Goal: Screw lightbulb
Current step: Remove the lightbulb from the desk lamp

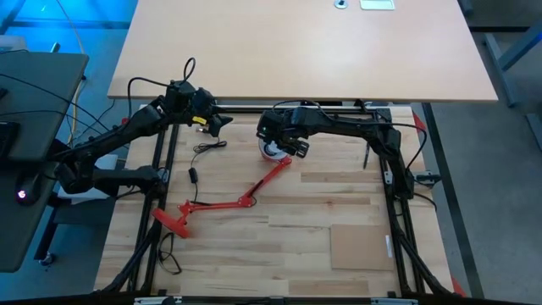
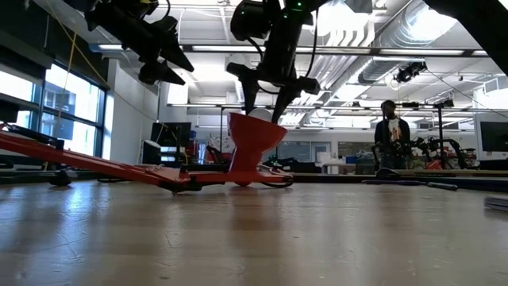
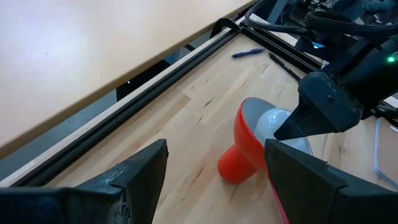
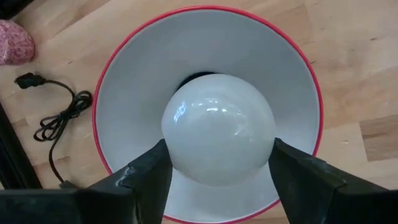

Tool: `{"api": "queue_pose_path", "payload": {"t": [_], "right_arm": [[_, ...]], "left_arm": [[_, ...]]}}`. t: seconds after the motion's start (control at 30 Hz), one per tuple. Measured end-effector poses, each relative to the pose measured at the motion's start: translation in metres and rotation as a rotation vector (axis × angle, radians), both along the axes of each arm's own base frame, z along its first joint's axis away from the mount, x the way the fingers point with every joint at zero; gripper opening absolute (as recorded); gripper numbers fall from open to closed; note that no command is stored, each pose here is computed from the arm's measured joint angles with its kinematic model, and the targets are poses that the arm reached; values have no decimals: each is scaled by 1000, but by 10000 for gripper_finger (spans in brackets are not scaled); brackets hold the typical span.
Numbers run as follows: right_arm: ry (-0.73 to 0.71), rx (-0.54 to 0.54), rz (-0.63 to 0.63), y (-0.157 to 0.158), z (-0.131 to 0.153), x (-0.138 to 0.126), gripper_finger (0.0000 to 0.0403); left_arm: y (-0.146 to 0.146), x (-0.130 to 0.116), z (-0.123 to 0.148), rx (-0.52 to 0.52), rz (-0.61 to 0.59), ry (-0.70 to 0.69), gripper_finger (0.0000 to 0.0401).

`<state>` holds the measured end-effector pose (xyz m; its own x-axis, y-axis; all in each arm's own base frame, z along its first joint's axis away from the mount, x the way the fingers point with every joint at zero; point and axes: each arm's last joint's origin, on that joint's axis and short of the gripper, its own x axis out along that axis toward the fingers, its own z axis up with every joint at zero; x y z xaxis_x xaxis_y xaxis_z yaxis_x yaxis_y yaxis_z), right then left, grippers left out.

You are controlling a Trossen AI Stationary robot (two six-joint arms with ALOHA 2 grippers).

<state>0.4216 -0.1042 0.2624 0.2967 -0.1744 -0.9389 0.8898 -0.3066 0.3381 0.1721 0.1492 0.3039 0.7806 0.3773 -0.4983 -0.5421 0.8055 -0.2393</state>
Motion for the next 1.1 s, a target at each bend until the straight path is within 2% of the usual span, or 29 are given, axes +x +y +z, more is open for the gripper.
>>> {"api": "queue_pose_path", "payload": {"t": [0.17,0.3,0.5,0.8,1.1], "right_arm": [[-8,-10,-4,0,0,1,253],[-16,-7,-25,0,0,1,292],[-11,-8,20,0,0,1,343],[-3,-7,45,-17,0,-4,348],[-19,28,136,-29,1,-6,348]], "left_arm": [[0,0,0,-1,0,2,261],[0,0,0,0,-1,3,261],[0,0,0,13,-9,9,261],[0,0,-1,7,-9,15,261],[-1,-1,-2,-6,-10,27,261]]}}
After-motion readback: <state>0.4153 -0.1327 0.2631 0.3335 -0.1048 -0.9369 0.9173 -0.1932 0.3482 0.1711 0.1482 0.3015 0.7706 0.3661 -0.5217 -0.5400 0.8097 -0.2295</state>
